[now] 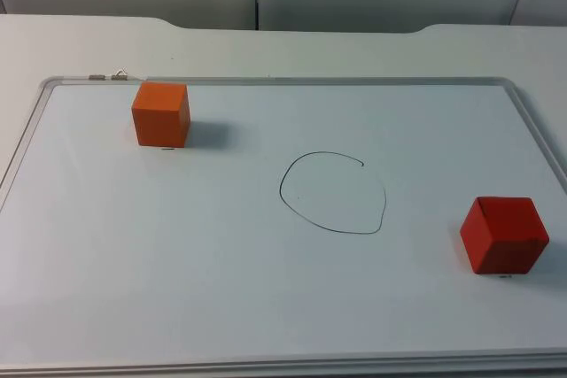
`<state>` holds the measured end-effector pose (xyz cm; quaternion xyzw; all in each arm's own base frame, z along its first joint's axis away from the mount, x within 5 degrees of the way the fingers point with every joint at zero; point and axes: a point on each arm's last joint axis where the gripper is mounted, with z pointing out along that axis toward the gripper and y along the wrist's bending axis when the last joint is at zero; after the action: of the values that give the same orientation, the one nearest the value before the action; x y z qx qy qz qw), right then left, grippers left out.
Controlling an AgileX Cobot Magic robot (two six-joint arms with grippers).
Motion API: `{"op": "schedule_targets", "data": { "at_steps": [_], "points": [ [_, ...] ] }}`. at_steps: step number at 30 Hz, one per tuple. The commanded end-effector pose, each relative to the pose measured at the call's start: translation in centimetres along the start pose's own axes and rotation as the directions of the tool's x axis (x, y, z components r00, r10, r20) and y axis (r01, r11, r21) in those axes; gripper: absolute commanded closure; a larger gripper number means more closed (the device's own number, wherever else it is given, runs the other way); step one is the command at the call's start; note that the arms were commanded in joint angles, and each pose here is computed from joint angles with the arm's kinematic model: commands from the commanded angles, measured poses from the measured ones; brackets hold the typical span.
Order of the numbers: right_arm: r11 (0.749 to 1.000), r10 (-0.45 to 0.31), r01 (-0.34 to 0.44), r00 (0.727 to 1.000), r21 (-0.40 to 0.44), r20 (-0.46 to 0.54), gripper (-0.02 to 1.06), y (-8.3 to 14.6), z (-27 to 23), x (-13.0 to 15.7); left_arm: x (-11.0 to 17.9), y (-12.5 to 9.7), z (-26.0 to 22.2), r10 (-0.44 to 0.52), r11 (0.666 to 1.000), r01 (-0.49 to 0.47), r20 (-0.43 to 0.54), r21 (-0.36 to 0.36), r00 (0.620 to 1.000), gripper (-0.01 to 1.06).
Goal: Pick up one cube with the left hand and another cube with the right hand. First place the cube in the right hand at the target position, then stack the cube in the left hand on top.
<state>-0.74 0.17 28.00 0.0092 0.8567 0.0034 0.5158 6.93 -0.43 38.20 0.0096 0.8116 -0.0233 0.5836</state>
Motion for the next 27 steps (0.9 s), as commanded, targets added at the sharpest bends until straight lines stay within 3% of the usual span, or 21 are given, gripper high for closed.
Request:
{"op": "schedule_targets", "data": {
  "at_steps": [1,8,12,15,18,21,27],
  "points": [
    [1.000,0.002,-0.002,1.000,0.007,0.006,-0.01,0.0,0.1,0.1,-1.5,0.0,1.9,-0.008,1.000,0.008,-0.003,0.007,1.000,0.00],
    [1.000,0.002,-0.002,1.000,0.007,0.006,-0.01,0.0,0.1,0.1,-4.4,-0.5,7.7,0.022,0.996,-0.015,-0.085,0.089,0.996,0.01],
    [1.000,0.002,-0.002,1.000,0.007,0.006,-0.01,0.0,0.1,0.1,-5.9,-1.6,13.5,0.052,0.973,-0.015,-0.154,0.232,0.987,0.01],
    [1.000,0.002,-0.002,1.000,0.007,0.006,-0.01,0.0,0.1,0.1,-6.0,-1.8,16.6,0.049,0.962,0.008,-0.202,0.272,0.978,0.01],
    [1.000,0.002,-0.002,1.000,0.007,0.006,-0.01,0.0,0.1,0.1,-5.9,-2.3,19.4,0.064,0.956,0.012,-0.246,0.295,0.967,0.01],
    [1.000,0.002,-0.002,1.000,0.007,0.006,-0.01,0.0,0.1,0.1,-4.5,-4.2,24.7,0.111,0.942,0.004,-0.322,0.336,0.940,0.01],
    [1.000,0.002,-0.002,1.000,0.007,0.006,-0.01,0.0,0.1,0.1,-1.6,-6.0,30.6,0.108,0.941,0.043,-0.417,0.337,0.902,0.01]
  ]
}}
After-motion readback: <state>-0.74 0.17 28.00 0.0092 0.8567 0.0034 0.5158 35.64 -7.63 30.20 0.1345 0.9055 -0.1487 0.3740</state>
